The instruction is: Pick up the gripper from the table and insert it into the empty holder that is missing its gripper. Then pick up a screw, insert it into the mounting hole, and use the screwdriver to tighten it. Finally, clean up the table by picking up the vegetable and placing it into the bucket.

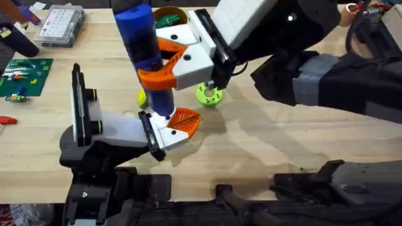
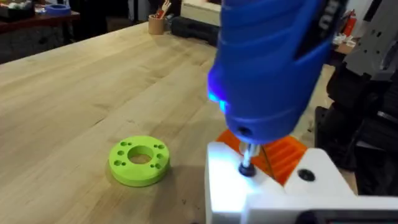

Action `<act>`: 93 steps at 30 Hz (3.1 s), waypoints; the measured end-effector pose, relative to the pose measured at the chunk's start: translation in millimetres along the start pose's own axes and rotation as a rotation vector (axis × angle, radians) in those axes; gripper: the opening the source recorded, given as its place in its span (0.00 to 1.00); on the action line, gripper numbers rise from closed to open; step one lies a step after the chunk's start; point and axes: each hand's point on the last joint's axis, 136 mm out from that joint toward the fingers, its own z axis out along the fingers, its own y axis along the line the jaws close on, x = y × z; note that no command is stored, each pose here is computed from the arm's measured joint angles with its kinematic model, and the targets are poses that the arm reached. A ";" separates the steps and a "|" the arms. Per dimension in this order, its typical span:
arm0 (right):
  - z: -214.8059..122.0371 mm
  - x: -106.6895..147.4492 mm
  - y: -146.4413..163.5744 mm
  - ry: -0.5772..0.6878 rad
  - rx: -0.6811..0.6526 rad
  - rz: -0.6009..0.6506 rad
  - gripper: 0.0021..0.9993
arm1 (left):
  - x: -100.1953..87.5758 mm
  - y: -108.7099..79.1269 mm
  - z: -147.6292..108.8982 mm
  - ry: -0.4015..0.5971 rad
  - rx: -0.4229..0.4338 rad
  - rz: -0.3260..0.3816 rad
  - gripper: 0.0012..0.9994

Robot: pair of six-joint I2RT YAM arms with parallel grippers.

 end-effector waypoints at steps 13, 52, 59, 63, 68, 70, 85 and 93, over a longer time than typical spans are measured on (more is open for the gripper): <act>0.0 2.2 1.9 0.009 -0.013 0.004 0.02 | 0.0 0.0 0.0 0.000 0.000 0.000 0.00; -3.0 -25.3 8.2 0.006 -0.077 -0.082 0.02 | 0.1 -0.5 0.0 0.000 0.003 0.000 0.00; -10.4 -48.2 -10.1 0.078 -0.075 0.048 0.02 | 0.1 -0.6 0.0 0.000 0.003 0.000 0.00; -21.0 -51.1 -27.5 0.127 -0.034 0.180 0.02 | 0.1 -0.5 0.0 0.000 0.003 0.000 0.00; -34.5 -50.9 -57.1 0.154 0.117 0.256 0.02 | 0.1 -0.5 0.0 0.000 0.003 0.000 0.00; -39.2 -43.6 -75.0 0.173 0.230 0.262 0.02 | 0.1 -0.4 0.0 0.000 0.002 -0.001 0.00; -137.6 61.3 -127.0 0.698 0.794 0.187 0.01 | 0.1 -0.5 0.0 0.000 0.003 0.000 0.00; -204.7 96.2 -117.6 1.102 0.889 0.063 0.01 | 0.1 -0.4 0.0 0.000 0.003 -0.001 0.00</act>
